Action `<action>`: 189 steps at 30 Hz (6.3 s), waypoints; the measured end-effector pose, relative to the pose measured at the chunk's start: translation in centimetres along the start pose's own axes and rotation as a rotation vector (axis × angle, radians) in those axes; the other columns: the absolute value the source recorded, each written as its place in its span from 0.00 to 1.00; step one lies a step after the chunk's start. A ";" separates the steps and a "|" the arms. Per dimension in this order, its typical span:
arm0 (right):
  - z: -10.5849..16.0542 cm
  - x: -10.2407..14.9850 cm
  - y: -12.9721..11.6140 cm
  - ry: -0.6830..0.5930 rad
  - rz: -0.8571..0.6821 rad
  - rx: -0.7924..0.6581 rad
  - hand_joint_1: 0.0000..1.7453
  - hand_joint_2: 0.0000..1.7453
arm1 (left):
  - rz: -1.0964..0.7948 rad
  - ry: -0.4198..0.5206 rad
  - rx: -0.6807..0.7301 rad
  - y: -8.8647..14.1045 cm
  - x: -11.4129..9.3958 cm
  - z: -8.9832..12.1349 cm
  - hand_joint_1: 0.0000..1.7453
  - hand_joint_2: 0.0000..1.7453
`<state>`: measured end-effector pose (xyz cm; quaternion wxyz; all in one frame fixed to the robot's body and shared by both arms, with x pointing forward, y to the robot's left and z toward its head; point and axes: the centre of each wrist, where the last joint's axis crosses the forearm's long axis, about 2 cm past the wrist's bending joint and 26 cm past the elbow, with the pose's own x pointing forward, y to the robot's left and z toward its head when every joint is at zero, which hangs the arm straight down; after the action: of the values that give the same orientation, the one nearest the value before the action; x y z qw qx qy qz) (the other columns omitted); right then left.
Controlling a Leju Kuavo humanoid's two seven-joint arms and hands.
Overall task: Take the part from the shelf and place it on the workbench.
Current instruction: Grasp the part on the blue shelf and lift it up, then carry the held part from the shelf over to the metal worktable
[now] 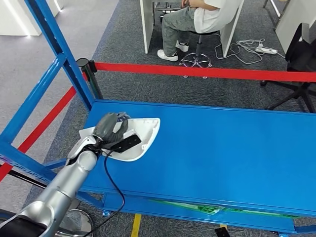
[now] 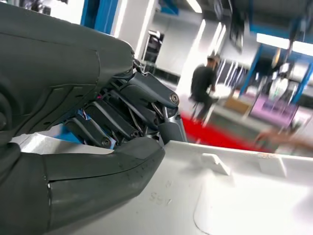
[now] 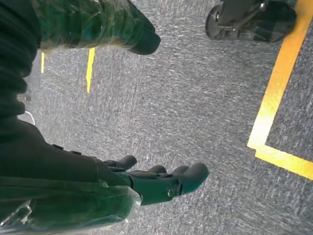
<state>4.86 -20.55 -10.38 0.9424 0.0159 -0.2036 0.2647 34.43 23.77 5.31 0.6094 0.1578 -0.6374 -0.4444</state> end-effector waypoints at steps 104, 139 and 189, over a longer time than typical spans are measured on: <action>0.0 0.1 0.2 0.013 -0.031 -0.018 0.00 1.00 | 0.719 -0.833 0.333 1.4 17.6 5.5 1.00 1.00; 0.0 0.3 0.3 0.013 -0.032 -0.016 0.00 1.00 | 0.711 -0.868 0.262 0.5 17.9 6.0 1.00 1.00; 0.0 0.1 0.2 0.020 -0.090 -0.048 0.00 1.00 | 0.723 -0.838 0.275 -1.5 15.5 8.9 1.00 1.00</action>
<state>4.81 -20.34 -10.33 0.9555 -0.0002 -0.1994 0.2174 22.58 14.71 15.30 0.3915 -0.1824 -0.8901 -0.1454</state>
